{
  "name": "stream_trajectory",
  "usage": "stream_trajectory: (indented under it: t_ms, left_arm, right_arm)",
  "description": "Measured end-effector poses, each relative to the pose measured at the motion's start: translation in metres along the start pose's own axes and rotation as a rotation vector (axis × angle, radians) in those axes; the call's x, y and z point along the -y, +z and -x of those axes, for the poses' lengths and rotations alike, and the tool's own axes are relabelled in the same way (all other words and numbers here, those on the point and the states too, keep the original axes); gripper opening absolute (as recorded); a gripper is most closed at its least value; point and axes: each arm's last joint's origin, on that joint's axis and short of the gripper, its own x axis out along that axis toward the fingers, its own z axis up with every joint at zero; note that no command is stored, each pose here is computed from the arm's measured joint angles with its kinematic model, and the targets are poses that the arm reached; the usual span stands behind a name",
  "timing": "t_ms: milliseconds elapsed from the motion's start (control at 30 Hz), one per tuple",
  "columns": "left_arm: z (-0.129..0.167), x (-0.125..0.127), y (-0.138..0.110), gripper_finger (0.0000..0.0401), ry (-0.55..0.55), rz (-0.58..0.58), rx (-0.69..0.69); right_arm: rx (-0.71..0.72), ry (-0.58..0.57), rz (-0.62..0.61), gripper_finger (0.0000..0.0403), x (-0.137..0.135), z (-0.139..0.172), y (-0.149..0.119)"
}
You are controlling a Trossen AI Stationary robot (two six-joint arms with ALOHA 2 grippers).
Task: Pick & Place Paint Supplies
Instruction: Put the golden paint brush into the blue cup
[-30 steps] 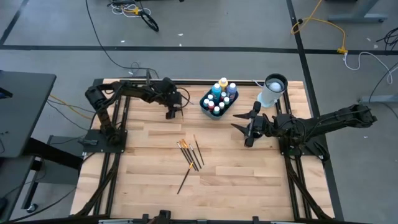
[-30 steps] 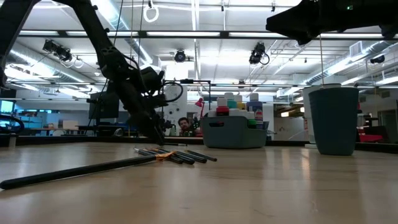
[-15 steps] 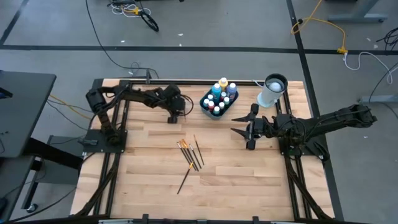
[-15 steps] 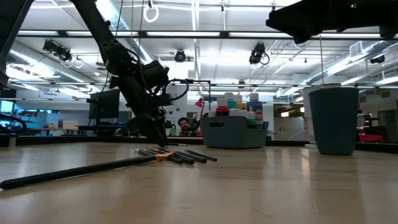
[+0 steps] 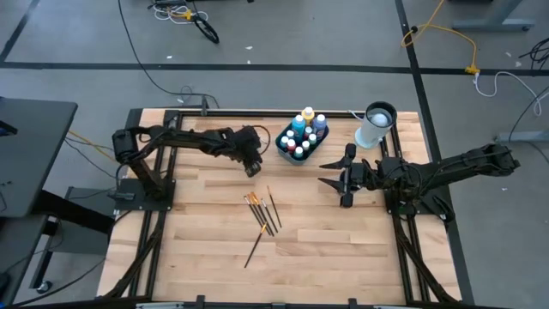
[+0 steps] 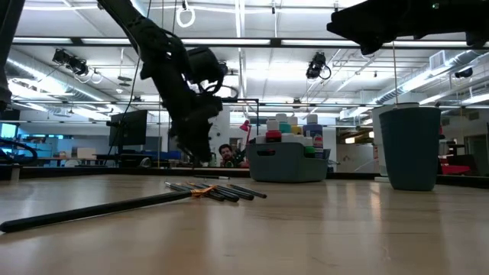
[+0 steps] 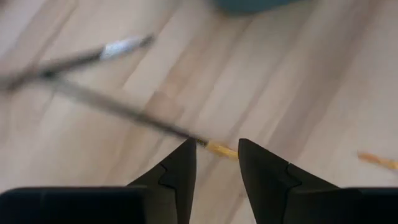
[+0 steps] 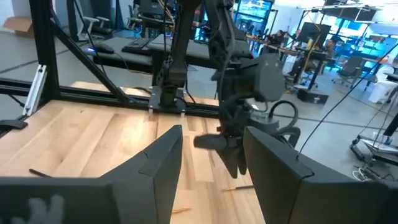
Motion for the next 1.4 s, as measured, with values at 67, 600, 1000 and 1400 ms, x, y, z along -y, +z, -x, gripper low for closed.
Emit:
stream_trajectory:
  t_ms: [67,600,1000,1400]
  left_arm:
    - [-0.001,0.010,-0.003,0.0129,0.038,0.087,0.018]
    - [-0.017,0.054,-0.015,0.0116,0.257,0.392,0.224]
    - [-0.036,0.055,-0.028,0.0116,0.352,0.405,0.204]
    - [-0.053,0.058,-0.036,0.0116,0.371,0.520,0.209]
  right_arm:
    - [0.000,0.002,-0.003,0.0176,0.000,0.000,0.000]
    - [0.014,0.085,-0.016,0.0176,-0.002,0.000,0.000]
    - [0.009,0.103,-0.017,0.0176,-0.003,0.000,0.000]
    - [0.001,0.104,-0.017,0.0176,-0.003,0.000,-0.001]
